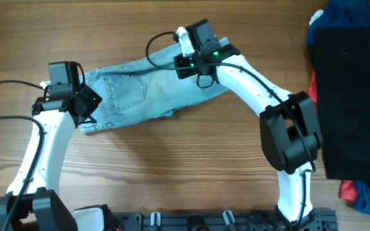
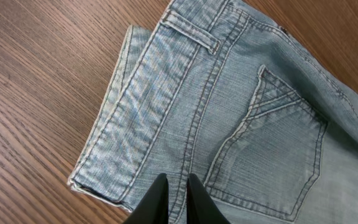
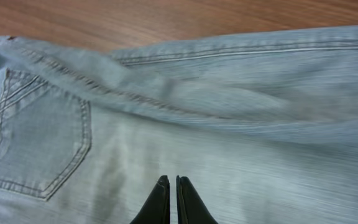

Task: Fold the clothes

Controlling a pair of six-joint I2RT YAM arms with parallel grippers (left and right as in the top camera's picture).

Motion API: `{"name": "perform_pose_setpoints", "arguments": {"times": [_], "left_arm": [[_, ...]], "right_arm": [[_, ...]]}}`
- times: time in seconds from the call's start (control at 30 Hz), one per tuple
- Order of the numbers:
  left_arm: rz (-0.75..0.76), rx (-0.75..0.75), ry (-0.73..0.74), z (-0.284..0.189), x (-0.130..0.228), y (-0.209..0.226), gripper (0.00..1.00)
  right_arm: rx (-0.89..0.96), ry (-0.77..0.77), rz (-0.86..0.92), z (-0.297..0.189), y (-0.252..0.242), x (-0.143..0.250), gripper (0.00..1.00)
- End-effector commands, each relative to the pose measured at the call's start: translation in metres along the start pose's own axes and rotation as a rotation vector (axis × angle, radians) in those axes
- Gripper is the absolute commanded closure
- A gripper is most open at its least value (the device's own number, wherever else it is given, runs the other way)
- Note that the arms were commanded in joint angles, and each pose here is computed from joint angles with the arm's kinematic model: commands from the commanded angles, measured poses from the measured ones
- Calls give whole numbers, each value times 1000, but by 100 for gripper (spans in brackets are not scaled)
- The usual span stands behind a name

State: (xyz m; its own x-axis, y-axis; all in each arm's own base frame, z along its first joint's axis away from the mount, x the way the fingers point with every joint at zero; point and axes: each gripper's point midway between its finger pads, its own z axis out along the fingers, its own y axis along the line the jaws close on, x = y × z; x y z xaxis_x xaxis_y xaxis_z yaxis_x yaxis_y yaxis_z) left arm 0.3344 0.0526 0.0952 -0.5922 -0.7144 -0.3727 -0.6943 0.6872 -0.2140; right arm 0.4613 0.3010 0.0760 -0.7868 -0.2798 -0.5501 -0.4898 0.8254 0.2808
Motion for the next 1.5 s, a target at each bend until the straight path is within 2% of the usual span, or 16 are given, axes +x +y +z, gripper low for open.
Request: {"name": "perform_pose_setpoints", "arguments": {"times": [0.0, 0.17, 0.43, 0.57, 0.6, 0.63, 0.67, 0.7, 0.77, 1.0, 1.03, 1.07, 1.1, 1.13, 1.3, 1.47], "left_arm": [[-3, -5, -7, 1, -2, -1, 89], [-3, -4, -7, 1, -2, -1, 89], [0, -19, 10, 2, 2, 2, 90], [0, -22, 14, 4, 3, 2, 90], [0, -22, 13, 4, 3, 2, 90], [0, -22, 13, 4, 3, 2, 89], [0, -22, 13, 4, 3, 2, 89], [0, -22, 13, 4, 3, 2, 89], [1, -22, 19, 4, 4, 2, 89], [5, -47, 135, 52, 24, 2, 90], [4, -43, 131, 59, 23, 0, 88], [3, -33, 119, 61, 20, -3, 79], [18, -7, 104, 62, 16, -8, 67], [98, 67, 105, 62, 13, -21, 60], [227, 244, 138, 58, 6, -34, 17], [292, 336, 157, 54, 1, -31, 4]], "right_arm": [[18, 49, 7, 42, -10, 25, 96], [12, -33, -14, 72, -17, 16, 96], [36, -438, 62, 47, -20, -83, 95], [56, -363, 86, 41, -33, -78, 94], [59, -333, 72, 36, -34, -75, 85], [61, -294, 54, 27, -36, -73, 65], [73, -267, 51, 11, -40, -74, 18], [92, -249, 76, -13, -47, -77, 0], [139, -194, 142, -59, -71, -69, 0], [64, 75, 115, -92, -139, 6, 6], [60, 88, 104, -91, -137, 9, 17], [55, 92, 92, -89, -134, 10, 54], [51, 93, 84, -87, -129, 9, 78], [46, 91, 74, -83, -126, 9, 92], [-4, 169, 77, -42, -129, 38, 96], [-12, 228, 101, -8, -141, 63, 96]]}}
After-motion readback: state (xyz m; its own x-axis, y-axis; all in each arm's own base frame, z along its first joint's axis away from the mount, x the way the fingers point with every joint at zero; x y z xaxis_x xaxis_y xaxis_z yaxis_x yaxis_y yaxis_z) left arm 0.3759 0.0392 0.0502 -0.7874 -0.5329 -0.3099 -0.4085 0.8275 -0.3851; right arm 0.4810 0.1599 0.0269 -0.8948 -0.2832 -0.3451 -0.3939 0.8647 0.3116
